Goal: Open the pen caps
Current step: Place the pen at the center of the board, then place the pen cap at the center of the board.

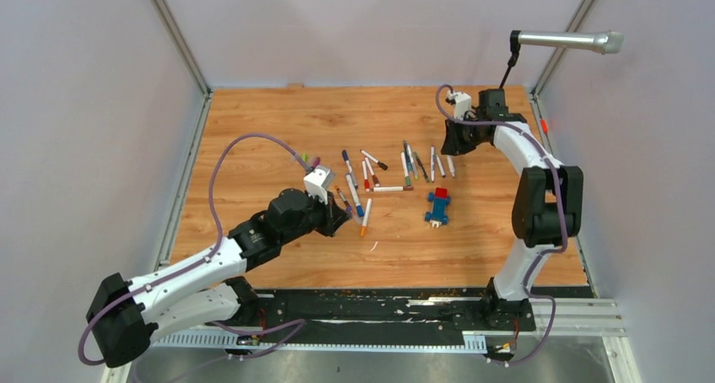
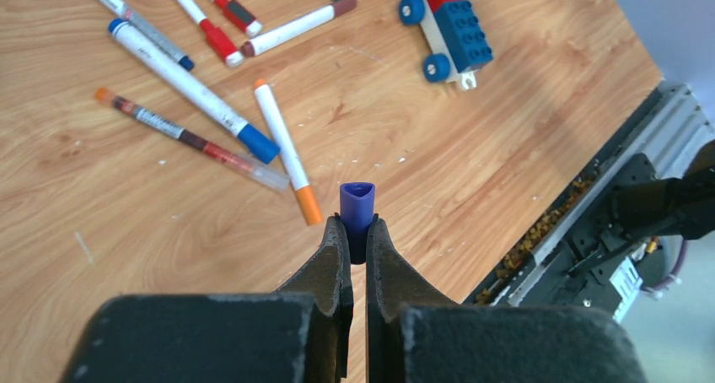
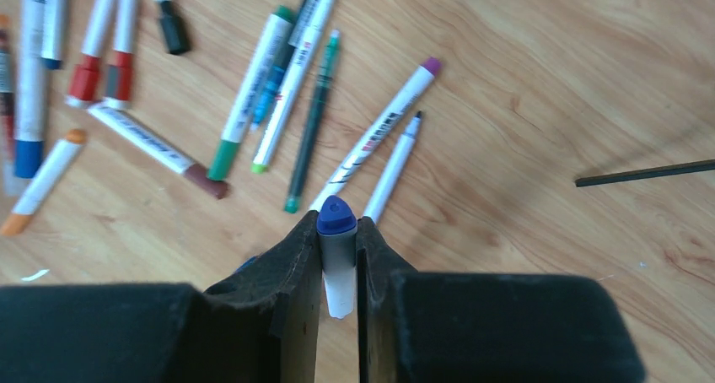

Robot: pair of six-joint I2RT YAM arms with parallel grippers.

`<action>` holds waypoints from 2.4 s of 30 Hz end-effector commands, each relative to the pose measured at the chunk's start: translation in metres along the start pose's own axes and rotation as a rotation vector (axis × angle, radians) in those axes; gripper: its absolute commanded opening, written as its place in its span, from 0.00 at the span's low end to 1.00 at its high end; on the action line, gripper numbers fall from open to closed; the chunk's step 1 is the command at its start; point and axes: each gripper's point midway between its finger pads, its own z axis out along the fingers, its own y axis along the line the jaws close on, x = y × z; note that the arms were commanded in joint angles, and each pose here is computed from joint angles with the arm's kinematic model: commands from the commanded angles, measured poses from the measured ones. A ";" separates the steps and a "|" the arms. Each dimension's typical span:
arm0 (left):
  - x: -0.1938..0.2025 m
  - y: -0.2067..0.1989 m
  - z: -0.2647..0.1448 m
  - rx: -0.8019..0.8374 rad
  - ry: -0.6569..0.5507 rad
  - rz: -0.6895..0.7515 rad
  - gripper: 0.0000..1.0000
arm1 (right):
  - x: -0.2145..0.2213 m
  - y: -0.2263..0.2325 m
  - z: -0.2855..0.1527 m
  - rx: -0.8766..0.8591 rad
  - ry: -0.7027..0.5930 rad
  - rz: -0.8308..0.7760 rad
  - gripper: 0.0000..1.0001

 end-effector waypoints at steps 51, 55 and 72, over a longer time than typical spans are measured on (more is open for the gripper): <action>-0.026 0.182 0.078 -0.633 0.281 -0.092 0.00 | 0.033 0.111 -0.072 -0.338 -0.189 -0.142 0.44; -0.024 0.198 0.093 -0.691 0.342 -0.057 0.03 | 0.032 0.114 -0.075 -0.352 -0.198 -0.144 0.44; -0.021 0.220 0.117 -0.741 0.439 -0.020 0.42 | 0.034 0.105 -0.080 -0.346 -0.221 -0.117 0.44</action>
